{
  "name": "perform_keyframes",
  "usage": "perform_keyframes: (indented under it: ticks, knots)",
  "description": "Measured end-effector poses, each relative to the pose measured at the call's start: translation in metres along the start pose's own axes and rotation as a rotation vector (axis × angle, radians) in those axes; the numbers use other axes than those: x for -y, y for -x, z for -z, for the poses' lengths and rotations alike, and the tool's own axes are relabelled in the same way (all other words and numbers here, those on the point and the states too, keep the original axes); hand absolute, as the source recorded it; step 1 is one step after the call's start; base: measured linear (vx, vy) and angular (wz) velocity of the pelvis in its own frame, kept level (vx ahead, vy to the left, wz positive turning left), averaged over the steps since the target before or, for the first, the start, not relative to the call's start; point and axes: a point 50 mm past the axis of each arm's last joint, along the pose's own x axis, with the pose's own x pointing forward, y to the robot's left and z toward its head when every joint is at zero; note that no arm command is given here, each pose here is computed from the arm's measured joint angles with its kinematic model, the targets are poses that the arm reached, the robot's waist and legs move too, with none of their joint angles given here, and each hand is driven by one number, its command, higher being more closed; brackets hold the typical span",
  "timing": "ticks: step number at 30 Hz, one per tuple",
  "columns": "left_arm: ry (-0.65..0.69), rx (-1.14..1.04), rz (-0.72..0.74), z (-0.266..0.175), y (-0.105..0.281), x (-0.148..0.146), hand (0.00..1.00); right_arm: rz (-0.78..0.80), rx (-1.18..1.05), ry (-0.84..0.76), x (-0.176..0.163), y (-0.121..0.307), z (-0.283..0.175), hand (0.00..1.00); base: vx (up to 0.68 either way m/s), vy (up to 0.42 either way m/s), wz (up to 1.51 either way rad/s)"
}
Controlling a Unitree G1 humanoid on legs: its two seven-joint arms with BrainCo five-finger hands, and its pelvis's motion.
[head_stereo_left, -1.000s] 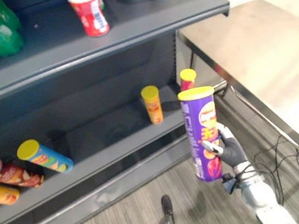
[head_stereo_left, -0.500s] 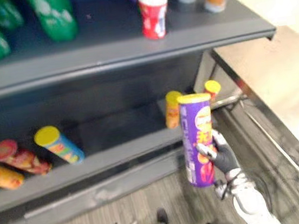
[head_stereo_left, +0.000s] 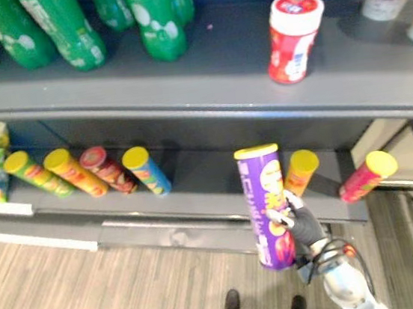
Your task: Put the gum and the chips on the shelf.
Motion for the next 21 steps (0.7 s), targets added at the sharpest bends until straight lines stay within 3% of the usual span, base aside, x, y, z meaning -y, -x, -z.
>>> perform_keyframes:
  ticks: [7,13,21]
  knots:
    - [0.036,-0.015,-0.01,0.004,0.001,0.001,0.0,-0.023,-0.009,-0.015,-0.007,0.001,0.001,1.0,0.03,-0.035,0.17]
    - [-0.009,-0.018,0.014,0.004,0.002,0.005,0.0,-0.062,-0.068,-0.041,-0.015,0.016,0.007,1.0,-0.07,0.01,0.01]
    - [-0.055,-0.017,0.035,0.007,0.003,0.004,0.0,-0.135,0.028,-0.091,-0.03,0.012,-0.015,1.0,-0.04,0.019,-0.15]
